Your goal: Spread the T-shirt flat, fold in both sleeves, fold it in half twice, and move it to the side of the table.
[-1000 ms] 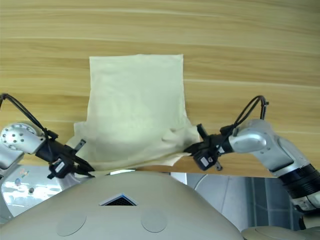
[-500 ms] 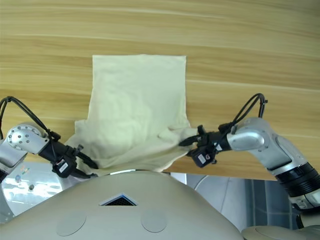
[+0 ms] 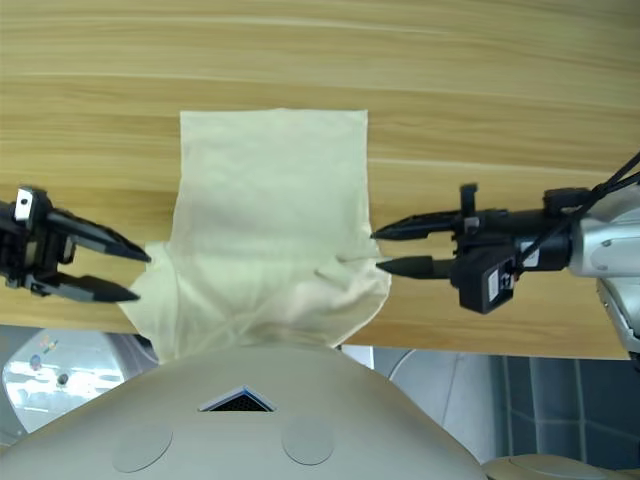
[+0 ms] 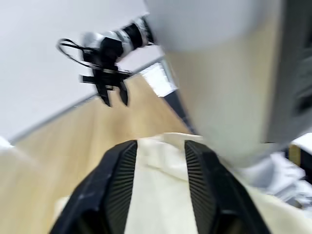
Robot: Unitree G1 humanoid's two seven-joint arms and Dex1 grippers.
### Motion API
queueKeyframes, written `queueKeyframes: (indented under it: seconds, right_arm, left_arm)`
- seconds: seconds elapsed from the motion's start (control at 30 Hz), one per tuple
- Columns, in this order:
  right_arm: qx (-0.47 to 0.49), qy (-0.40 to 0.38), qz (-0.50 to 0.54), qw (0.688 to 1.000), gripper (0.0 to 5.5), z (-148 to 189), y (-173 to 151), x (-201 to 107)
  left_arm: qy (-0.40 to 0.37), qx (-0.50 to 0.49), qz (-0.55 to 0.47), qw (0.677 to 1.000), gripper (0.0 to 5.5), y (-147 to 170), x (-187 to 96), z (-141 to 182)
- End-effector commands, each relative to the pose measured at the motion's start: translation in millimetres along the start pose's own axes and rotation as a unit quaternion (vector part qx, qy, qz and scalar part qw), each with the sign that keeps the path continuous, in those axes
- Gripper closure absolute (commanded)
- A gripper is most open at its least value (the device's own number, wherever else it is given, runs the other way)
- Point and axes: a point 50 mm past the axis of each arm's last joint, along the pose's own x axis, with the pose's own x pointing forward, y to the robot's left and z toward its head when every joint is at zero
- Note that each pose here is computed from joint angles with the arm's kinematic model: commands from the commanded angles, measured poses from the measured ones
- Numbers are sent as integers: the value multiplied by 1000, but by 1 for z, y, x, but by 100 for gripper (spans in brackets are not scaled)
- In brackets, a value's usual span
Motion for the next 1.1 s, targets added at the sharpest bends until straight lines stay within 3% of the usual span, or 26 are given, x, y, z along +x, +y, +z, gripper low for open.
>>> queueKeyframes:
  seconds: [0.03, 0.2, 0.4, 0.6, 0.7, 0.9, 1.1]
  right_arm:
    - [-53, 61, -91, 993, 442, -20, -30, 23]
    - [-96, 109, -101, 984, 535, -52, -39, 90]
    - [-96, 90, -27, 991, 550, -56, -17, 136]
    - [-77, 86, 113, 987, 550, -61, 22, 131]
    - [-76, 132, 82, 985, 550, -78, 14, 133]
    - [-125, 324, -25, 938, 550, -143, -11, 133]
    - [-109, 334, -75, 933, 550, -159, -7, 152]
  left_arm:
    - [61, 115, 84, 988, 440, 41, 3, -11]
    - [197, 209, 97, 953, 526, 76, 27, -67]
    - [228, 173, -18, 958, 546, 48, 53, -109]
    - [217, 90, -143, 961, 546, 14, 62, -118]
    - [282, 95, -177, 938, 546, 19, 54, -131]
    - [370, 135, -122, 911, 546, 43, 52, -161]
    - [438, 154, -26, 885, 546, 63, 47, -184]
